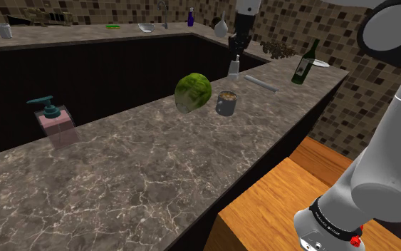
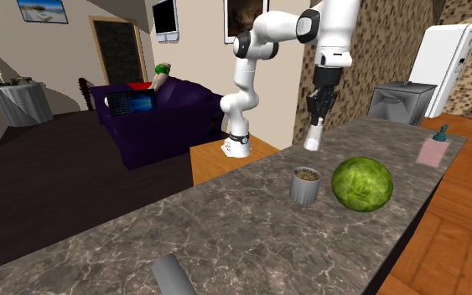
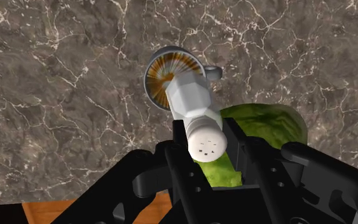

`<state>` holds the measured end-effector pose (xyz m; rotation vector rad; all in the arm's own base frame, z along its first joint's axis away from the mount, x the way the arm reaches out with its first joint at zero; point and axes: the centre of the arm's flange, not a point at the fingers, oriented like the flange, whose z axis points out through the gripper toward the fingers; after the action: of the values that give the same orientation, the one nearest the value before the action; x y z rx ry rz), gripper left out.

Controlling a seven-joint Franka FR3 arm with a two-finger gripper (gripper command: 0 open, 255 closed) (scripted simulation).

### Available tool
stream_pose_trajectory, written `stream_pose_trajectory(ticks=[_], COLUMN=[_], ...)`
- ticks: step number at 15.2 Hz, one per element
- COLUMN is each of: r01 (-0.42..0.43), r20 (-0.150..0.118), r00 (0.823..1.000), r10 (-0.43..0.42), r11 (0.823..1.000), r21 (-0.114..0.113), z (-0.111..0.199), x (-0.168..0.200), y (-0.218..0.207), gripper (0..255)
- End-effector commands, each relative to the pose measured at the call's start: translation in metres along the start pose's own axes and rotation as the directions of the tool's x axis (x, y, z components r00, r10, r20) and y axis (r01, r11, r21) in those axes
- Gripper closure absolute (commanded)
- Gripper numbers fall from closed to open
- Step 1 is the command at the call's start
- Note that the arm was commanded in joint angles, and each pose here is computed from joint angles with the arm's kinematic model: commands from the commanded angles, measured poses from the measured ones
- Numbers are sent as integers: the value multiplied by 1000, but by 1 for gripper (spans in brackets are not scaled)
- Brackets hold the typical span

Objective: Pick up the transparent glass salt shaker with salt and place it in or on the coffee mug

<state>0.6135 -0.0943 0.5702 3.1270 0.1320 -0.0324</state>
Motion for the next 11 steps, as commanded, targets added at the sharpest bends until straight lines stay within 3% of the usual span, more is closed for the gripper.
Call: stream_pose_trajectory(ticks=[1, 11], r01=[0, 0], r20=[-1, -1], r00=[1000, 1000], r10=[0, 0], r11=[1000, 1000], r21=[0, 0], z=[10, 63], x=[0, 1], y=[0, 0], gripper=[255, 255])
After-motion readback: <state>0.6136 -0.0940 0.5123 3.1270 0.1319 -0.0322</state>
